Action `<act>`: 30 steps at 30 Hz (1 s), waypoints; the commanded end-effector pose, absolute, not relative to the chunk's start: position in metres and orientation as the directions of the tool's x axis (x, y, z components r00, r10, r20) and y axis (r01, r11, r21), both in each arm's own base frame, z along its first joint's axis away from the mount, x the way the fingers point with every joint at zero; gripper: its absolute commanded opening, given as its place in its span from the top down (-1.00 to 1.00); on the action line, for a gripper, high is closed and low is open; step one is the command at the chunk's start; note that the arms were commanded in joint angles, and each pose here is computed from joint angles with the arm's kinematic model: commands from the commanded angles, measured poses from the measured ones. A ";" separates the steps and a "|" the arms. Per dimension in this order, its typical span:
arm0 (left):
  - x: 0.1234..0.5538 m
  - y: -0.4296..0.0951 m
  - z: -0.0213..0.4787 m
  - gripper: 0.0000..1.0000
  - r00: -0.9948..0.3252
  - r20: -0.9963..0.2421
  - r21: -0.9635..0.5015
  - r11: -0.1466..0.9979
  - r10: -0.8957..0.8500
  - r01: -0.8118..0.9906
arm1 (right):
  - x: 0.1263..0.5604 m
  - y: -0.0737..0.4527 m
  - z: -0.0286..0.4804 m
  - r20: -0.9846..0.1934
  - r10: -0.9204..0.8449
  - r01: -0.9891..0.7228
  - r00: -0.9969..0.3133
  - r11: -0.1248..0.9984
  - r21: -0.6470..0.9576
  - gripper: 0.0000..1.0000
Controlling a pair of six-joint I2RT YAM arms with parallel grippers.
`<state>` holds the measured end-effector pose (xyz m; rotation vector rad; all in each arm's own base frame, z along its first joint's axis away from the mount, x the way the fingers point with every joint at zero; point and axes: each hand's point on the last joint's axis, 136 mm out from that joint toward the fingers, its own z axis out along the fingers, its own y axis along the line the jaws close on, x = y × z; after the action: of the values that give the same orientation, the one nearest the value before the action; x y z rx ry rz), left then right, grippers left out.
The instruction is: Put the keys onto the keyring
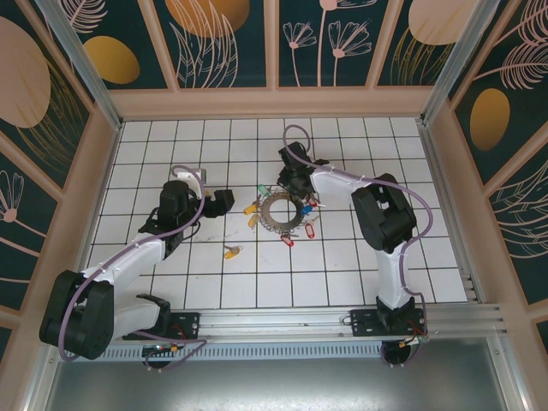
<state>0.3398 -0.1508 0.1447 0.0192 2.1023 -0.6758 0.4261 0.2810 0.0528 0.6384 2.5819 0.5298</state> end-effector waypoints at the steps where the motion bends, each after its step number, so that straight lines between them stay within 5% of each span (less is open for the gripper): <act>1: 0.341 -0.141 0.149 -0.74 -0.568 -0.782 -0.445 0.868 -0.258 0.218 | 0.437 0.277 0.074 -0.425 0.413 0.270 -0.805 0.894 0.357 0.69; 15: 0.341 -0.134 0.152 -0.65 -0.548 -0.785 -0.449 0.875 -0.289 0.182 | 0.422 0.288 0.036 -0.279 -0.056 -0.123 -0.959 0.966 0.228 0.75; 30: 0.341 -0.137 0.150 -0.64 -0.559 -0.779 -0.452 0.872 -0.283 0.189 | 0.416 0.284 0.025 -0.215 -0.087 -0.138 -0.973 0.962 0.237 0.71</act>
<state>0.3426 -0.1362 0.1509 -0.0613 2.0701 -0.6108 0.4186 0.2831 0.0267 -0.1354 2.8761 0.3622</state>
